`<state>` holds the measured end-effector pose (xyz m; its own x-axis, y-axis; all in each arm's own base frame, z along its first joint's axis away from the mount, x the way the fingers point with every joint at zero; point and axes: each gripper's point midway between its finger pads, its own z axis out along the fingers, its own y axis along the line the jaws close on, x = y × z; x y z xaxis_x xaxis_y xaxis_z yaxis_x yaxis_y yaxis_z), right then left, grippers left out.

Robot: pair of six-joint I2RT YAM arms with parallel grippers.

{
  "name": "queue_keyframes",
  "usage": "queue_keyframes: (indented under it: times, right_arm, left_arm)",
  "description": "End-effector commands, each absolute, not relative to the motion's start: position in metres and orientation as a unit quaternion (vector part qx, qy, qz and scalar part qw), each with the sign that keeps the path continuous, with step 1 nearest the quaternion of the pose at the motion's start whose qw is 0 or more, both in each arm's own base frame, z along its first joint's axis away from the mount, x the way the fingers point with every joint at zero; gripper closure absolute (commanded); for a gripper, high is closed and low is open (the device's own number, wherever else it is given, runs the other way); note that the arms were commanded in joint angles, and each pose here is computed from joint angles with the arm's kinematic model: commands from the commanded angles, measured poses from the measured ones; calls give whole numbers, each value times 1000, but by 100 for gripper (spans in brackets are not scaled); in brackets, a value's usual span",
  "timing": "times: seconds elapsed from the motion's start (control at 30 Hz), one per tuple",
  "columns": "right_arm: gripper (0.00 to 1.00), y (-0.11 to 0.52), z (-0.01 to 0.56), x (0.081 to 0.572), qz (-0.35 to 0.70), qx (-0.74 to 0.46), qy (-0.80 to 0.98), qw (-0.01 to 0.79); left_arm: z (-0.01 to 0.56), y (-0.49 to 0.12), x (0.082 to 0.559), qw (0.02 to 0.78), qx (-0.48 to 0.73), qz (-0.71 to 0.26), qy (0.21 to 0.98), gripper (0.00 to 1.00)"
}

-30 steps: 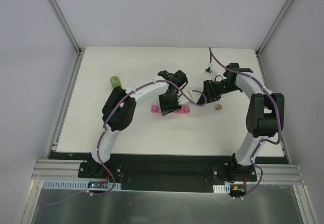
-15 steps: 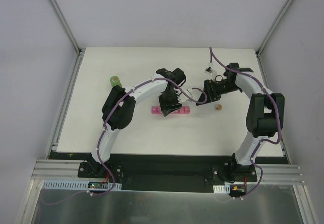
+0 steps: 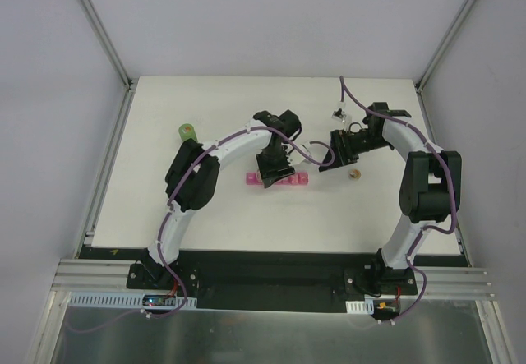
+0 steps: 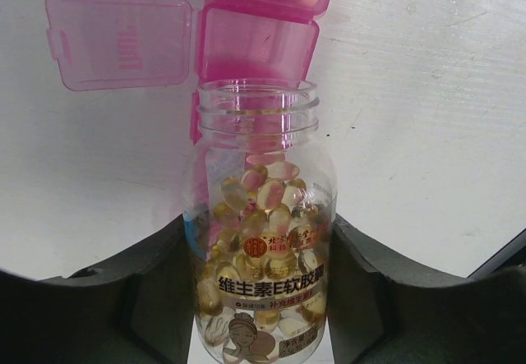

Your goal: Sort the pills into containers

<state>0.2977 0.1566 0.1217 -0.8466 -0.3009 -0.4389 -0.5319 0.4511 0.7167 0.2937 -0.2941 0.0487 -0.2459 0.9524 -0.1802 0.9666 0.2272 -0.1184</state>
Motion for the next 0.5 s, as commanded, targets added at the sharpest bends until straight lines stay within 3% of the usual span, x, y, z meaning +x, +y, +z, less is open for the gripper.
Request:
queue_keyframes:
  times: [0.0, 0.47]
  right_arm:
    - [19, 162, 135, 300, 481, -256, 828, 134]
    - [19, 162, 134, 300, 481, -255, 828, 133]
  left_arm:
    - [49, -296, 293, 30, 609, -86, 788, 100]
    - [47, -299, 292, 33, 615, -64, 785, 100]
